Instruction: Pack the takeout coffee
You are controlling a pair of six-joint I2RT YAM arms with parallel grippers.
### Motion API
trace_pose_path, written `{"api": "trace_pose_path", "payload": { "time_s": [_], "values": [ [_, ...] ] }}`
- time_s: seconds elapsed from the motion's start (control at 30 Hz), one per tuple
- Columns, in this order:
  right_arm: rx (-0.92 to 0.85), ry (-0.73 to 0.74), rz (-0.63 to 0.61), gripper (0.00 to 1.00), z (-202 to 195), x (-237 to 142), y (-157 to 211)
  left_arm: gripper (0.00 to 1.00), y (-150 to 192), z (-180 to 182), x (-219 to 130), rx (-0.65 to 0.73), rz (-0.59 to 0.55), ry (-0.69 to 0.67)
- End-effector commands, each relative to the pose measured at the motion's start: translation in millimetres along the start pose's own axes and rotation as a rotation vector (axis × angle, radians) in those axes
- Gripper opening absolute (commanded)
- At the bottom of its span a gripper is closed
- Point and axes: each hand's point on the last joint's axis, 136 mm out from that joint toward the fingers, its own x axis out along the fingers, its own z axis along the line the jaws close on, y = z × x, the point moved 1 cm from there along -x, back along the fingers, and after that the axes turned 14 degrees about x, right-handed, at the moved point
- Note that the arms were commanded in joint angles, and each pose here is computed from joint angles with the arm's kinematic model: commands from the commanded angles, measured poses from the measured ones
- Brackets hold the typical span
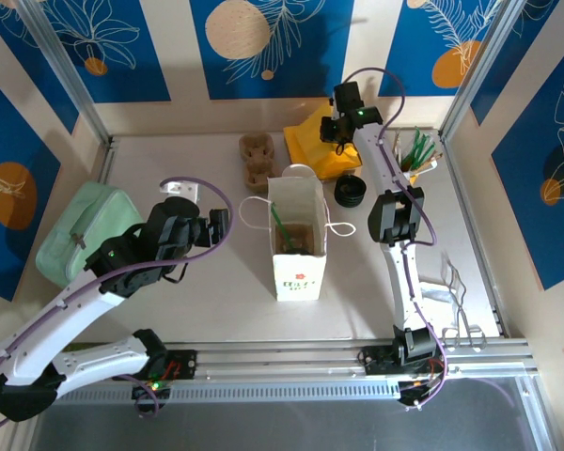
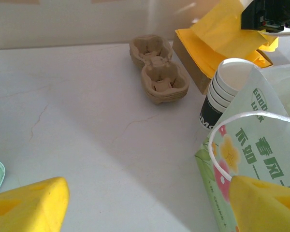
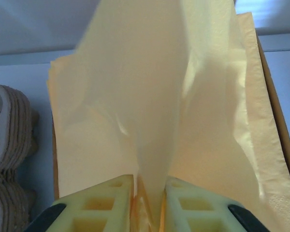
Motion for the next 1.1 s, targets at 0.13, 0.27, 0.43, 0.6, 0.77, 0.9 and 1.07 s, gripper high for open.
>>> {"api": "trace_pose_path", "payload": {
  "time_s": [0.13,0.27,0.43,0.6,0.77,0.9,1.07],
  "values": [
    [0.017,0.01,0.053,0.18,-6.0,19.7,16.1,0.86,2.2,6.0,-3.2,-0.02,0.004,-0.01],
    [0.018,0.011,0.053,0.15,-6.7,18.9,15.8,0.85,3.8,6.0,-3.0,-0.023,0.007,-0.009],
    [0.021,0.006,0.051,0.2,-4.9,12.9,13.5,0.85,4.2,5.8,-3.1,-0.026,0.008,-0.007],
    [0.021,0.003,0.04,0.22,-3.3,5.6,9.5,0.86,4.0,5.3,-3.5,-0.03,0.008,-0.003],
    [0.021,0.004,0.035,0.23,-2.9,1.1,7.5,0.86,5.1,4.9,-3.1,-0.035,0.011,-0.001],
    [0.022,0.006,0.039,0.24,-2.5,-1.7,8.0,0.85,6.4,4.0,-2.3,-0.038,0.015,0.003],
    [0.023,0.004,0.038,0.23,-0.9,-9.9,6.8,0.86,7.5,4.1,-1.6,-0.038,0.017,0.001]
  ]
}}
